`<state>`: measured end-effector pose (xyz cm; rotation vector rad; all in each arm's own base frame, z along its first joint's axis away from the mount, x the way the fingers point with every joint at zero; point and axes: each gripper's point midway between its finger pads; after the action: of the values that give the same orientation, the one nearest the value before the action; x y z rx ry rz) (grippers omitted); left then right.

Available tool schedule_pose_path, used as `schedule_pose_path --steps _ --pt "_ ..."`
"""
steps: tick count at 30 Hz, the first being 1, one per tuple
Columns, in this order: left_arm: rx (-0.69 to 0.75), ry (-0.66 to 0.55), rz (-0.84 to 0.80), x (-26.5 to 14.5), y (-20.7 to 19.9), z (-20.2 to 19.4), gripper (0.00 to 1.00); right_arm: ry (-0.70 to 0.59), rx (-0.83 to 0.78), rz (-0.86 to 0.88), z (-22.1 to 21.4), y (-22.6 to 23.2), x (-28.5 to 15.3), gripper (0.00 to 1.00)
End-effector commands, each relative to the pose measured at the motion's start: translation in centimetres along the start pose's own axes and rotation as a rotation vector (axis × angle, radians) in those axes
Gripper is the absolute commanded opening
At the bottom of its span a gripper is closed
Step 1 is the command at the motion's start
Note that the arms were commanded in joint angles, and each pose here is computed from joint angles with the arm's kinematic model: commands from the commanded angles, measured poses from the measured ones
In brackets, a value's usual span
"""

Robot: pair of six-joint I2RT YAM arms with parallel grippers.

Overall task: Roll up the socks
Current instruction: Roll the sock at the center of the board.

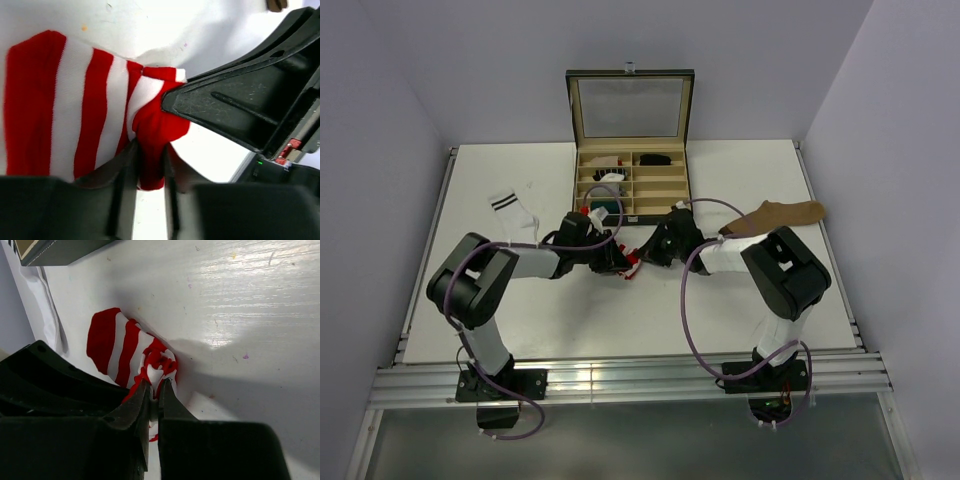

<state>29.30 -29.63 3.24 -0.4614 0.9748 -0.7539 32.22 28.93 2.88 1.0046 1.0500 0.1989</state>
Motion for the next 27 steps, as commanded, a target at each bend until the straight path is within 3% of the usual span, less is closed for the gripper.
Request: schedule_pose_path --steps 1,2,8,14,27 --pt "0.069 -0.003 0.152 -1.4 2.0 -0.2 0.32 -0.025 -0.049 -0.062 0.6 -0.4 0.0 0.0" --pt "0.095 -0.023 0.176 -1.7 2.0 0.3 0.38 -0.023 -0.052 -0.077 0.5 -0.6 -0.1 0.0" --pt "0.34 -0.188 0.344 -4.2 -0.1 3.6 0.5 -0.006 -0.066 -0.121 0.1 -0.2 -0.4 0.0" --pt "0.616 -0.309 0.519 -5.1 -3.1 4.3 0.51 -0.005 -0.075 -0.158 0.0 0.3 -0.6 0.0" --pt "0.888 -0.23 0.676 -1.3 -3.4 0.8 0.5 0.025 -0.058 -0.168 -0.6 0.4 -0.6 0.0"
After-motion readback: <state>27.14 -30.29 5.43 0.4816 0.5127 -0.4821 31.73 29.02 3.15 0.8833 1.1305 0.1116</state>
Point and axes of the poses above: each gripper's point midway between its finger pads, its own x axis out along the fingers, its own y axis along the line the jaws close on, z = x × y, and after that the axes turned 13 degrees about x, right-handed
